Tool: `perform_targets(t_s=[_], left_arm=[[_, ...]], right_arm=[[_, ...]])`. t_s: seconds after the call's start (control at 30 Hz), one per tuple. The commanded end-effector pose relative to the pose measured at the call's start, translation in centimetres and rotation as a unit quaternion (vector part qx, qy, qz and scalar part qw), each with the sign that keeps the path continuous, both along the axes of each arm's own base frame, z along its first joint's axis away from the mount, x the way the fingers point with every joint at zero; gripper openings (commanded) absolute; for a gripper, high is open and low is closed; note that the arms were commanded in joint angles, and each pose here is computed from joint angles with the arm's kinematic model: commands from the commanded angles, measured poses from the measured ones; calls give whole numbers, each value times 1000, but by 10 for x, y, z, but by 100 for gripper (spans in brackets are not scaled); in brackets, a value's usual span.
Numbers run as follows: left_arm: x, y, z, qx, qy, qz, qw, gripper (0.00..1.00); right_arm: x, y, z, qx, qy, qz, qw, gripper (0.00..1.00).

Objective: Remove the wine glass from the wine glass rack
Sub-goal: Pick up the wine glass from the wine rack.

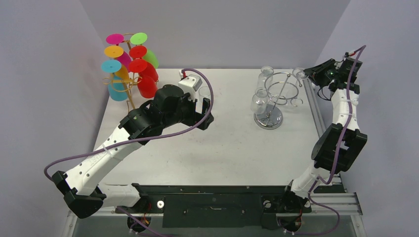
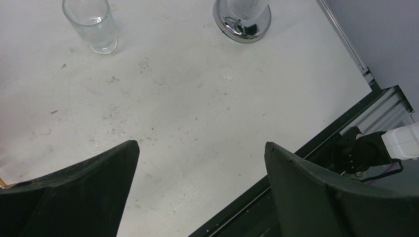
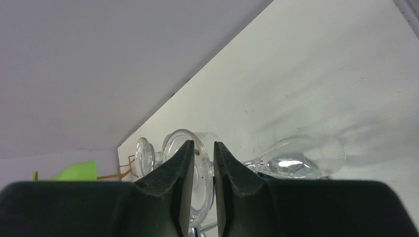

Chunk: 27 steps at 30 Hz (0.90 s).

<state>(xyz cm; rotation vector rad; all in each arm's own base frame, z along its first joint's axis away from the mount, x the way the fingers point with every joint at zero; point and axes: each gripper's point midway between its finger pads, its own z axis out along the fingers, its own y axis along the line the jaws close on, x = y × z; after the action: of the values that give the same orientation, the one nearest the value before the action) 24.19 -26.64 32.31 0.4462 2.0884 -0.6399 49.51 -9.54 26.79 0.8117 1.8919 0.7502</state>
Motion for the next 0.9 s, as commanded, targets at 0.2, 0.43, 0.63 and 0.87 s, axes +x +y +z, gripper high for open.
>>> perform_targets(t_s=[0.2, 0.43, 0.63, 0.87], left_arm=[[-1, -4, 7, -13, -4, -4, 1000, 96], [-2, -3, 7, -13, -4, -4, 1000, 96], [-1, -4, 7, -14, -4, -4, 1000, 96], [-1, -3, 8, -13, -5, -2, 1000, 96]], right_arm=[[-8, -2, 45, -28, -59, -6, 998, 5], [-11, -6, 50, -33, -66, -17, 997, 2], [-11, -7, 54, -26, -80, -24, 996, 0], [-13, -14, 69, -9, -115, -43, 992, 0]])
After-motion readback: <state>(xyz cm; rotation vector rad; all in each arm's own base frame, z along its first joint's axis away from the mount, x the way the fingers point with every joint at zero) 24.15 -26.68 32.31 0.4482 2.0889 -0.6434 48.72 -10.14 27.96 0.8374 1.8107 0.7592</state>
